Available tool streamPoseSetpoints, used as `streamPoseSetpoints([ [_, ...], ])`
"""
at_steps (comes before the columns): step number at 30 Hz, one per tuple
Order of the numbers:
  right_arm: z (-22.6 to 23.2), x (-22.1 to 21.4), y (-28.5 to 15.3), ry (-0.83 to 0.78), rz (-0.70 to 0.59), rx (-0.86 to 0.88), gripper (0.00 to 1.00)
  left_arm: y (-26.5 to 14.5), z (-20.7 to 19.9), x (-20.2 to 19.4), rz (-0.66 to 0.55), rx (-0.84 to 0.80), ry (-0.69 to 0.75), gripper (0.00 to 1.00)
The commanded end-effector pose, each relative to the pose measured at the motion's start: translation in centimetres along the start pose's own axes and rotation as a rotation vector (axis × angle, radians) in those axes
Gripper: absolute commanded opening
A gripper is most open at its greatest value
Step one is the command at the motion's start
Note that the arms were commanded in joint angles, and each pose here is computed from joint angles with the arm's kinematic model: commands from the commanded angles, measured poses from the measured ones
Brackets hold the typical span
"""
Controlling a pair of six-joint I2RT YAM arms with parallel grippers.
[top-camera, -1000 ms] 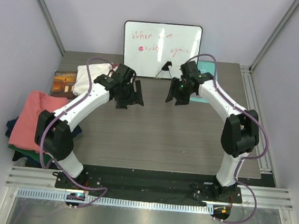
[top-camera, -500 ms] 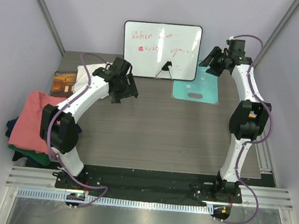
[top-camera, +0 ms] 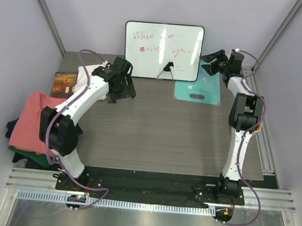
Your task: Fold and stack the t-shirts
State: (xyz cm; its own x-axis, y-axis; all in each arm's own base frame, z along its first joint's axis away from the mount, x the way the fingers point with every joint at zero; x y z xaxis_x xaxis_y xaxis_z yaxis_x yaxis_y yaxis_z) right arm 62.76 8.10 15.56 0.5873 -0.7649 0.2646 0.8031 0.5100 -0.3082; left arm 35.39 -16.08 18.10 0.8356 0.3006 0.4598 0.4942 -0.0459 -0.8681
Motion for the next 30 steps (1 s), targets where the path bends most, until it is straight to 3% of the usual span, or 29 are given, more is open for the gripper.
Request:
streamPoseSetpoints([
  [1, 4.2, 5.9, -0.9, 0.063, -0.129, 0.272, 0.63, -1.7, 0.6, 0.8, -0.037, 0.015, 0.033, 0.79],
  [7, 3.6, 5.8, -0.1, 0.06, -0.116, 0.302, 0.65, -1.3, 1.0, 0.0, 0.013, 0.035, 0.076, 0.79],
  [15, 4.0, 1.0, 3.3, 0.083, 0.0, 0.35, 0.65, -1.3, 1.7, -0.7, 0.026, 0.046, 0.097, 0.79],
  [24, 0.2, -2.0, 6.0, 0.072, 0.041, 0.27, 0.65, -1.6, 1.7, -0.7, 0.016, 0.035, 0.1, 0.79],
  [30, 1.8, -6.4, 8.1, 0.063, 0.099, 0.275, 0.65, -1.5, 2.1, -1.1, 0.027, 0.045, 0.095, 0.78],
])
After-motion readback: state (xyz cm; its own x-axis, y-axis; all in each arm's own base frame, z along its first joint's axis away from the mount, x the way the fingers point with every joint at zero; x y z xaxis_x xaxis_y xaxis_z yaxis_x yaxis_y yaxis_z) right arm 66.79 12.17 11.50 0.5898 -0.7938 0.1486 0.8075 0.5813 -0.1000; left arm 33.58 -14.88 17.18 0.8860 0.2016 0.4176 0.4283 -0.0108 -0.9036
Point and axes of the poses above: each gripper's point midway between its finger pads, its own y axis out along the fingers, its own z axis along the line the jaws close on, x = y × z, the point moved 2 cm from there along -y, back along the fingers, and after that the axes turned 4 degrees about y, right-handed, at the moved point
